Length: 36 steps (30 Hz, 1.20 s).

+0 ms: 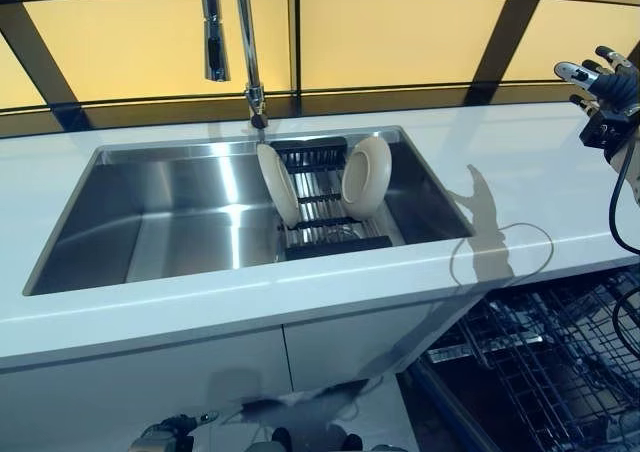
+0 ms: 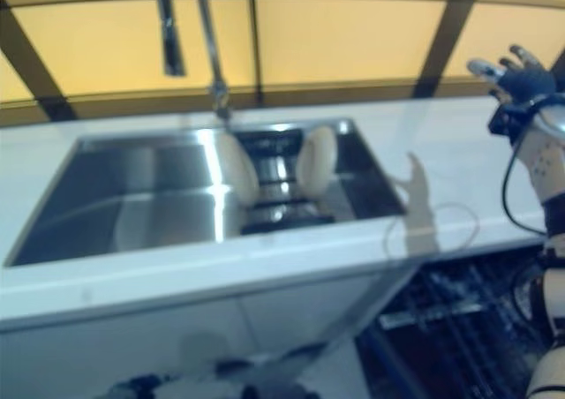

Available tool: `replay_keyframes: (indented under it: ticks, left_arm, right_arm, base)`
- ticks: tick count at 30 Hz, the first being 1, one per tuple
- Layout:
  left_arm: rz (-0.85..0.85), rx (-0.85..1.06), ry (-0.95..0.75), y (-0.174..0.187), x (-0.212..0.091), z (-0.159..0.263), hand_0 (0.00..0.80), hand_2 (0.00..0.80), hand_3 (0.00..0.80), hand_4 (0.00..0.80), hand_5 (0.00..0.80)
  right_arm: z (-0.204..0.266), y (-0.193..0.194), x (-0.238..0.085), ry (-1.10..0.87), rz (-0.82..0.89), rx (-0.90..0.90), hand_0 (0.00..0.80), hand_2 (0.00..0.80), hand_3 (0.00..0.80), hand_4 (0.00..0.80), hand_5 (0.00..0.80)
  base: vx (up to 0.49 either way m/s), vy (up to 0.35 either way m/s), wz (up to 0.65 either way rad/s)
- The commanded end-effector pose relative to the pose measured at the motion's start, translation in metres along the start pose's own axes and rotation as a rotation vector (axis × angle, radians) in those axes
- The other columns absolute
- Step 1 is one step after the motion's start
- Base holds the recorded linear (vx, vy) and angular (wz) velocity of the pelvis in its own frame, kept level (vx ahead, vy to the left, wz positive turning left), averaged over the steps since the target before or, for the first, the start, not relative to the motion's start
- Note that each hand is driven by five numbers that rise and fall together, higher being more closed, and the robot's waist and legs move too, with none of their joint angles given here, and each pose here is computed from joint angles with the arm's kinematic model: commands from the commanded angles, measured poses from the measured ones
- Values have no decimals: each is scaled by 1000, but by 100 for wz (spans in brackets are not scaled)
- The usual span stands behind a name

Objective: Take plates into dishwasher

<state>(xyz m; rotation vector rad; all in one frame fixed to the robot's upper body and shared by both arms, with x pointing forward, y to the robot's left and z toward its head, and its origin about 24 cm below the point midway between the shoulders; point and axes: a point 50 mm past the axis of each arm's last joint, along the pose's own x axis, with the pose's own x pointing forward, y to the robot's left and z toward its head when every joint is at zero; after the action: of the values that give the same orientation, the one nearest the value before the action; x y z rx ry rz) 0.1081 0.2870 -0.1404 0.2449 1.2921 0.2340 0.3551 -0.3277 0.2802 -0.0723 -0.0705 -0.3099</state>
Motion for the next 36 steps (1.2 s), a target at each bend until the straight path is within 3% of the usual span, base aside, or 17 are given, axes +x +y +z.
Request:
replay_keyframes:
  ticks: [1, 3, 7, 15, 36]
  left_arm:
    - [49, 29, -28, 23, -2, 6, 0, 0, 0, 0, 0]
    - [55, -22, -52, 25, -3, 13, 0, 0, 0, 0, 0]
    - [90, -130, -48, 26, -3, 14, 0, 0, 0, 0, 0]
    - [51, -65, -11, 11, -2, -10, 0, 0, 0, 0, 0]
    - [26, -21, -36, 7, -2, -12, 0, 0, 0, 0, 0]
  right_arm:
    - [52, 12, -3, -156, -14, -77, 0, 0, 0, 0, 0]
    - [54, 14, -4, -187, -49, -189, 0, 0, 0, 0, 0]
    - [53, 14, -4, -182, -63, -229, 0, 0, 0, 0, 0]
    - [58, 15, 1, -111, -31, -295, 0, 0, 0, 0, 0]
    - [-5, 77, 3, 149, 283, -135, 0, 0, 0, 0, 0]
  base:
    - [59, -224, 28]
    - [6, -296, 11]
    - [36, -288, -4]
    - [70, -47, 17]
    - [18, 17, 4]
